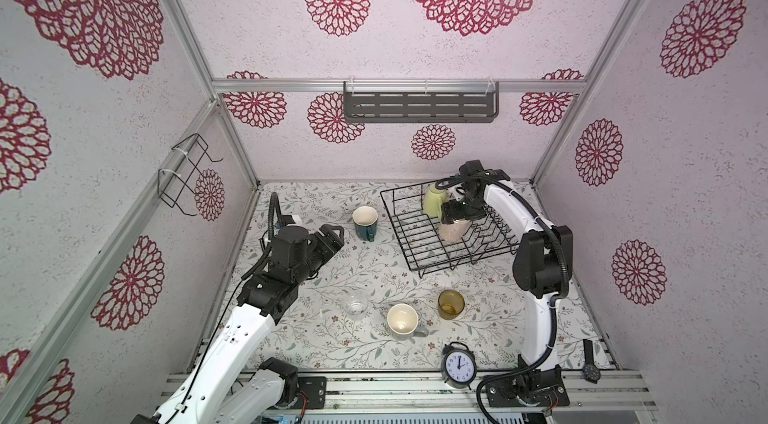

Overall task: Load the cups into the dish rack
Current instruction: 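Lower the pink mug upright beside the green mug with the right while the left withdraws, then open and raise the right gripper while the left reaches toward the clear glass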

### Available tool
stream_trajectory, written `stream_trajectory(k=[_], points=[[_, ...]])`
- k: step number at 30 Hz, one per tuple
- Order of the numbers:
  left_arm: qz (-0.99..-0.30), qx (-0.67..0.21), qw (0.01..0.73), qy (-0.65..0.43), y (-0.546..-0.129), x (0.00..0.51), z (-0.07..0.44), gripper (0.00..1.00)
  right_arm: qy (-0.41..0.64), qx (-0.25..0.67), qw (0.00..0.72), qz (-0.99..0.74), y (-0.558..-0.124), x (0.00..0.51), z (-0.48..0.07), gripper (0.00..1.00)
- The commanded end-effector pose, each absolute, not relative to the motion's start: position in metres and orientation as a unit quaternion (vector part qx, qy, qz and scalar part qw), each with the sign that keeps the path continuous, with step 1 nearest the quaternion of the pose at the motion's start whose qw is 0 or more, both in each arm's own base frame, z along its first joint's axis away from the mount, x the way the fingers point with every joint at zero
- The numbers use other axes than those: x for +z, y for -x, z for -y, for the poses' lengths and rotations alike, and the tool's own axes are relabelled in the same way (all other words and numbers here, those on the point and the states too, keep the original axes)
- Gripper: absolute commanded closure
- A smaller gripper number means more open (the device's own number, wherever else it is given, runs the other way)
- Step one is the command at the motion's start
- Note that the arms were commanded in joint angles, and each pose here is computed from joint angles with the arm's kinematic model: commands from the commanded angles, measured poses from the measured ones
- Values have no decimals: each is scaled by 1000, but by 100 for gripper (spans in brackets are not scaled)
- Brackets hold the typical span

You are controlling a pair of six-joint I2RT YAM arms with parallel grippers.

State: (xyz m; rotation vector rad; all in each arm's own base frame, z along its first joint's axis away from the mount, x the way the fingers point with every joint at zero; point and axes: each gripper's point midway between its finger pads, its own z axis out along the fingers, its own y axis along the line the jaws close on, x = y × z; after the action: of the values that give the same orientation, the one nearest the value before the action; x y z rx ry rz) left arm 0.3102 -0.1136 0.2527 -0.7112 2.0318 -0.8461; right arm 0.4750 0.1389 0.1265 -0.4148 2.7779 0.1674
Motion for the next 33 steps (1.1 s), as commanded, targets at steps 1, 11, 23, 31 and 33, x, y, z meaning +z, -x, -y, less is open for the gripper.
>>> stream_trajectory(k=[1, 11, 23, 31, 33], points=[[-802, -328, 405, 292, -308, 249, 106, 16, 142, 70, 224, -962, -480, 175, -138, 10], [-801, -324, 410, 293, -302, 251, 102, 16, 130, 29, 239, -962, -483, 179, -127, 1], [-806, -316, 423, 269, -300, 257, 102, 16, 102, 51, 360, -926, -481, 245, -131, 1], [-862, -314, 384, 103, -286, 263, 157, 17, 27, 56, 531, -845, -457, 310, -101, 1], [-882, -293, 365, 56, -277, 256, 172, 17, 32, 76, 541, -837, -445, 313, -101, 1]])
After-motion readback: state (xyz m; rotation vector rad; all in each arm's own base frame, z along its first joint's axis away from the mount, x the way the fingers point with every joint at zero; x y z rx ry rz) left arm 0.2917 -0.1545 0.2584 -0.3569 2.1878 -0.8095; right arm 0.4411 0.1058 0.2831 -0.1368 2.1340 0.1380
